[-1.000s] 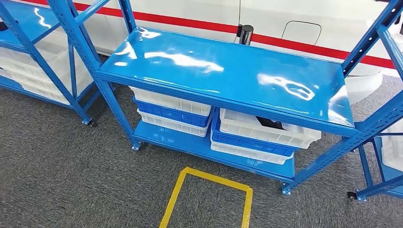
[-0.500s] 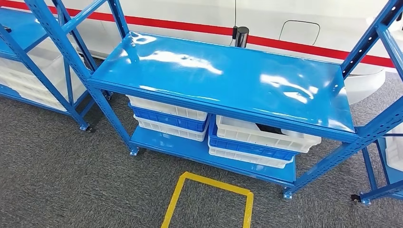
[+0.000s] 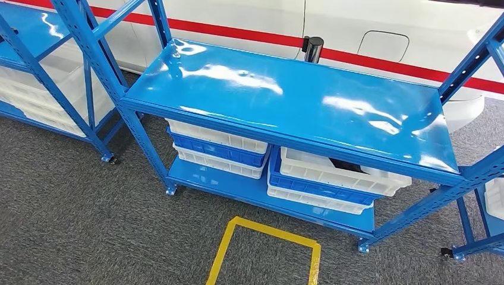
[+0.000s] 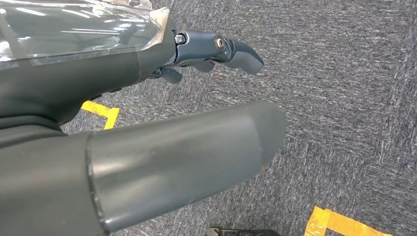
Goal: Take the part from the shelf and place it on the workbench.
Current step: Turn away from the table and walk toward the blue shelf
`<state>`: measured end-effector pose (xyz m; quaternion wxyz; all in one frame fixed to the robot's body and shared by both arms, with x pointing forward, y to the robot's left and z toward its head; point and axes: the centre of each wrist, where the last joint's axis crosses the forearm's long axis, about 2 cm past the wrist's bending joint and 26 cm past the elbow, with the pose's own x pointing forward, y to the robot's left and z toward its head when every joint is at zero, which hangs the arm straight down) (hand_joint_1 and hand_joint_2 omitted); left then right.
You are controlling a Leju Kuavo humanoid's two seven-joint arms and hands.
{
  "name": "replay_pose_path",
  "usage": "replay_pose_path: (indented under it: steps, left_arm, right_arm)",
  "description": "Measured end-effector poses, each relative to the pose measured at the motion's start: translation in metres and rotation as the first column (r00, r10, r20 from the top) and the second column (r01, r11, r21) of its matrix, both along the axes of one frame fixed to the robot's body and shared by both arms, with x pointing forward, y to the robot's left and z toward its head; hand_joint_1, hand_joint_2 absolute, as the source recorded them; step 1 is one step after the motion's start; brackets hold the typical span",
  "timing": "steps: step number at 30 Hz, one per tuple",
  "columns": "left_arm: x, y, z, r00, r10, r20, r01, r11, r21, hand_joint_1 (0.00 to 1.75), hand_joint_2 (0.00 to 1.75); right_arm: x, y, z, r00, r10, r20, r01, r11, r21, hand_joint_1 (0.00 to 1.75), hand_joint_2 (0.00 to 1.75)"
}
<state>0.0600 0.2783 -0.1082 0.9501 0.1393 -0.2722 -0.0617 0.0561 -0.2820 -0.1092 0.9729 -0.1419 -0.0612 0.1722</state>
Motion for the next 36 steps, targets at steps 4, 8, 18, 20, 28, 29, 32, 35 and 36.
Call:
replay_pose_path:
  steps: [4, 8, 18, 20, 28, 29, 32, 35, 36]
  left_arm:
    - [0.0001, 0.0005, 0.0000, 1.000, -0.002, 0.000, 0.002, 1.000, 0.001, 0.00, 0.00]
    - [0.0003, -0.0005, 0.0001, 1.000, -0.005, 0.001, 0.005, 1.000, 0.000, 0.00, 0.00]
    - [0.0003, -0.0016, 0.0001, 1.000, -0.012, 0.003, 0.012, 1.000, -0.001, 0.00, 0.00]
    - [0.0011, -0.0014, 0.0002, 1.000, -0.013, 0.006, 0.013, 1.000, 0.000, 0.00, 0.00]
    - [0.0006, -0.0020, 0.0001, 1.000, -0.015, 0.006, 0.015, 1.000, 0.000, 0.00, 0.00]
    - [0.0006, -0.0019, 0.0002, 1.000, -0.015, 0.006, 0.015, 1.000, 0.000, 0.00, 0.00]
    - [0.0010, -0.0012, 0.0002, 1.000, -0.016, 0.007, 0.016, 1.000, 0.002, 0.00, 0.00]
    - [0.0028, -0.0018, 0.0005, 1.000, -0.017, 0.010, 0.017, 1.000, 0.001, 0.00, 0.00]
    - [0.0035, -0.0024, 0.0006, 1.000, -0.017, 0.011, 0.017, 1.000, 0.000, 0.00, 0.00]
  right_arm:
    - [0.0002, 0.0013, 0.0001, 1.000, 0.000, 0.000, 0.000, 1.000, 0.002, 0.00, 0.00]
    - [0.0004, 0.0010, 0.0001, 1.000, 0.000, 0.001, 0.000, 1.000, 0.002, 0.00, 0.00]
    - [0.0001, 0.0004, 0.0000, 1.000, 0.002, -0.001, -0.002, 1.000, 0.000, 0.00, 0.00]
    - [0.0008, 0.0006, 0.0001, 1.000, 0.002, 0.000, -0.002, 1.000, 0.000, 0.00, 0.00]
    - [-0.0003, 0.0008, 0.0000, 1.000, 0.002, -0.003, -0.002, 1.000, 0.001, 0.00, 0.00]
    - [-0.0001, 0.0008, 0.0000, 1.000, 0.002, -0.003, -0.002, 1.000, 0.001, 0.00, 0.00]
    - [0.0008, 0.0022, 0.0002, 1.000, 0.003, -0.001, -0.003, 1.000, 0.003, 0.00, 0.00]
    - [-0.0011, 0.0026, -0.0001, 1.000, 0.003, -0.005, -0.003, 1.000, 0.004, 0.00, 0.00]
    - [-0.0020, 0.0024, -0.0002, 1.000, 0.003, -0.007, -0.003, 1.000, 0.004, 0.00, 0.00]
